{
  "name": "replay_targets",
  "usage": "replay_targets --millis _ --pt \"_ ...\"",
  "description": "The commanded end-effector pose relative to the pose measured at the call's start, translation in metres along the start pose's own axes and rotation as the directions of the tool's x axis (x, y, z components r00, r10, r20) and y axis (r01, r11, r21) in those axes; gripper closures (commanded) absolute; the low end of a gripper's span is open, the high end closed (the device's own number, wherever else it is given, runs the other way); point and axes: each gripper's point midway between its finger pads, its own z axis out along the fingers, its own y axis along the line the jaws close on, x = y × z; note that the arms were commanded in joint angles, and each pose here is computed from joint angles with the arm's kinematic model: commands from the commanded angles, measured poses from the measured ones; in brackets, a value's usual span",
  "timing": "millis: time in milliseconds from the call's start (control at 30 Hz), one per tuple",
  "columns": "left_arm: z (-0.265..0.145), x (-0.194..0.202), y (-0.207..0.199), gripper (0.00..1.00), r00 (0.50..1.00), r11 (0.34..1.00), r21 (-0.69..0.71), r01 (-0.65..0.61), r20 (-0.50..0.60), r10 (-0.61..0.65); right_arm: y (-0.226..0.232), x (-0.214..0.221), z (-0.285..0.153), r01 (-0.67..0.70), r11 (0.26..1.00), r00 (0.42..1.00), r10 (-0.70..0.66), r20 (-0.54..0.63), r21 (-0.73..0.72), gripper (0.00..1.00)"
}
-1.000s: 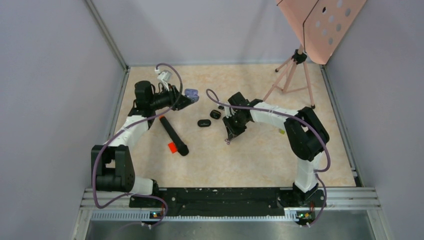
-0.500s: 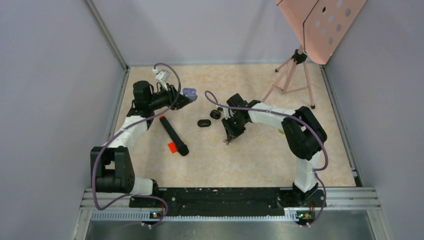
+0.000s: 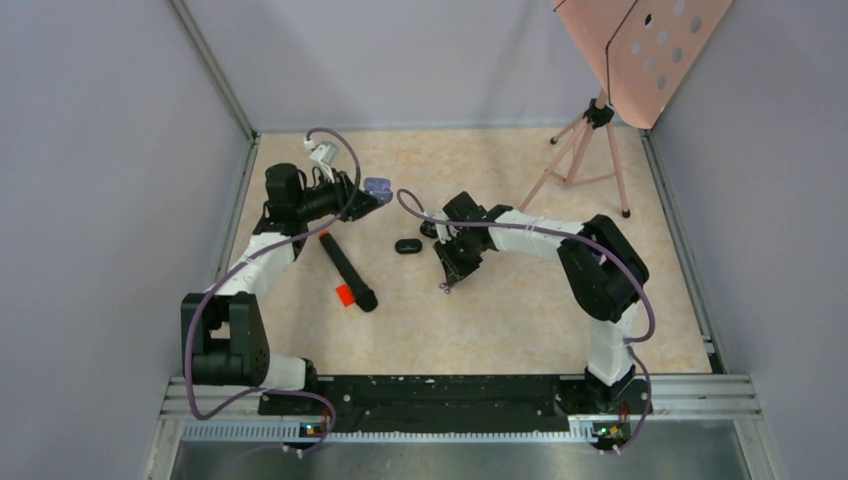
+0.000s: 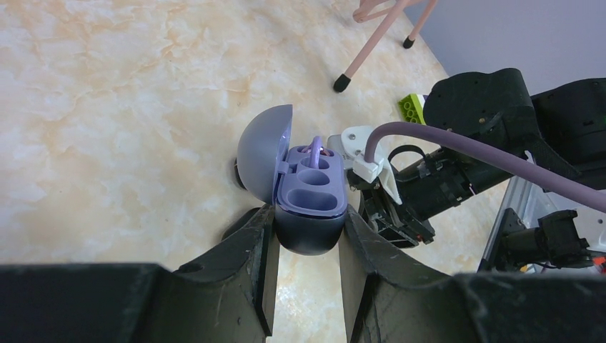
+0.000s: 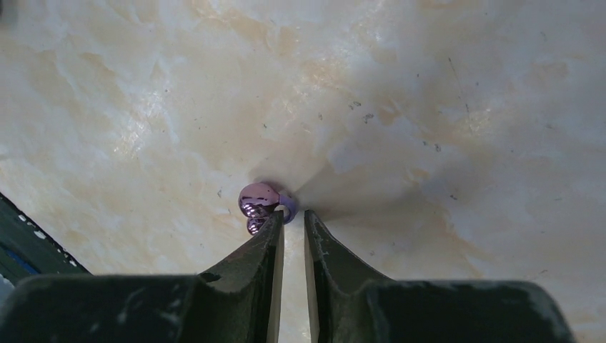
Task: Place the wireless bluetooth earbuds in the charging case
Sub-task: Pick up the earbud from the center of the board.
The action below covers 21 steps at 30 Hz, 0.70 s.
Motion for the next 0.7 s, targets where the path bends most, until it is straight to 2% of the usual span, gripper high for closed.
replay_targets --millis 0,133,333,667 --pt "-0.005 -0.012 -0.005 1.0 0.998 0.999 -0.001 -0.053 0.035 0.053 -0.005 0.015 0.024 0.075 0.997 0.996 -0.074 -0.059 0.013 0.87" --pt "-0.004 -0.013 -0.004 1.0 0.998 0.999 -0.001 -0.052 0.035 0.052 -0.002 0.004 0.013 0.15 0.988 0.989 -0.15 -0.012 0.021 1.0" --pt "-0.003 -0.015 -0.003 1.0 0.998 0.999 0.006 -0.05 0.041 0.05 -0.006 -0.017 -0.012 0.225 0.97 0.972 -0.23 0.051 0.092 1.0" --pt "0.002 -0.016 -0.017 1.0 0.998 0.991 0.116 -0.06 0.013 0.059 -0.021 -0.083 -0.109 0.273 0.93 0.906 -0.335 0.259 0.246 1.0"
